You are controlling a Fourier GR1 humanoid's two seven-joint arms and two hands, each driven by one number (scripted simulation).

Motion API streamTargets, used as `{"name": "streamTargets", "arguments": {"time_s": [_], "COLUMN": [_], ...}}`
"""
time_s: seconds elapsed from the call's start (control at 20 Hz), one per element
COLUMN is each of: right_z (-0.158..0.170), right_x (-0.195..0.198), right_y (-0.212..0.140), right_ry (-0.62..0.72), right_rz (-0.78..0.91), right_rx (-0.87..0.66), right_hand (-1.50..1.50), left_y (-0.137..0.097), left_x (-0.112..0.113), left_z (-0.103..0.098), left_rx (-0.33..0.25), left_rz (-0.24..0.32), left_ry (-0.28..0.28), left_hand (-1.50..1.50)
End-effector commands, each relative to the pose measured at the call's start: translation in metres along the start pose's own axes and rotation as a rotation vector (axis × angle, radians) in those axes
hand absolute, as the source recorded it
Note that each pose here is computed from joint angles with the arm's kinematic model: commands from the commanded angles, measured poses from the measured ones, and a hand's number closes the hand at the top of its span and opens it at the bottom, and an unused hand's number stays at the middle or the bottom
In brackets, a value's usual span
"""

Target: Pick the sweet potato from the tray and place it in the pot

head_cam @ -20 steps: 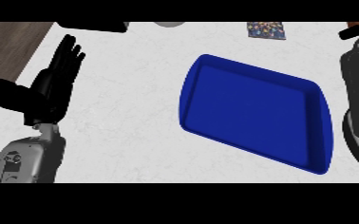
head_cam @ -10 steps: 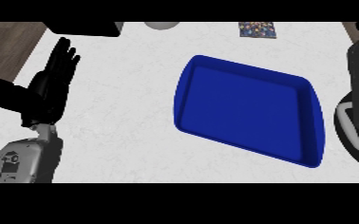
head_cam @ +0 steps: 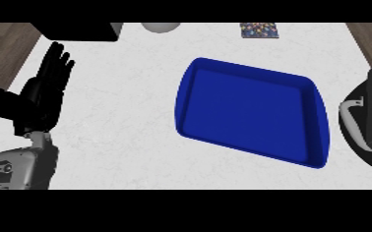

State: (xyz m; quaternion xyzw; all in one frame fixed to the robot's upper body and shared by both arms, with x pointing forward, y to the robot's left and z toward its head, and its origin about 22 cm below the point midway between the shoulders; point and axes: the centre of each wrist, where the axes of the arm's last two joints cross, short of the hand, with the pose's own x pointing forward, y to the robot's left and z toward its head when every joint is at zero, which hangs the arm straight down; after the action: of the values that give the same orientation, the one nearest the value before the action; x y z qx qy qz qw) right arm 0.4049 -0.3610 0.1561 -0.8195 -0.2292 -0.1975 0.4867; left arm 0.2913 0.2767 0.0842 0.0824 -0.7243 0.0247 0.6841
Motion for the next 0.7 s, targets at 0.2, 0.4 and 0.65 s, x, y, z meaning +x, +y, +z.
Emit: {"name": "streamTargets", "arguments": {"time_s": [0.2, 0.4, 0.65], "right_z": [-0.014, -0.019, -0.030], "right_x": [-0.063, -0.079, -0.118], "right_y": [0.043, 0.055, 0.067], "right_ry": [0.232, 0.249, 0.331], "right_rz": [0.349, 0.369, 0.309], "right_rx": [-0.111, -0.072, -0.005], "right_hand": [1.50, 1.50, 1.50], "left_y": [0.003, -0.006, 0.000], "left_x": [0.007, -0.002, -0.004], "left_z": [0.002, -0.001, 0.007], "left_rx": [-0.007, 0.007, -0.002], "left_rz": [0.033, 0.009, 0.015], "left_ry": [0.007, -0.002, -0.002], "left_hand": [0.00, 0.00, 0.00]}}
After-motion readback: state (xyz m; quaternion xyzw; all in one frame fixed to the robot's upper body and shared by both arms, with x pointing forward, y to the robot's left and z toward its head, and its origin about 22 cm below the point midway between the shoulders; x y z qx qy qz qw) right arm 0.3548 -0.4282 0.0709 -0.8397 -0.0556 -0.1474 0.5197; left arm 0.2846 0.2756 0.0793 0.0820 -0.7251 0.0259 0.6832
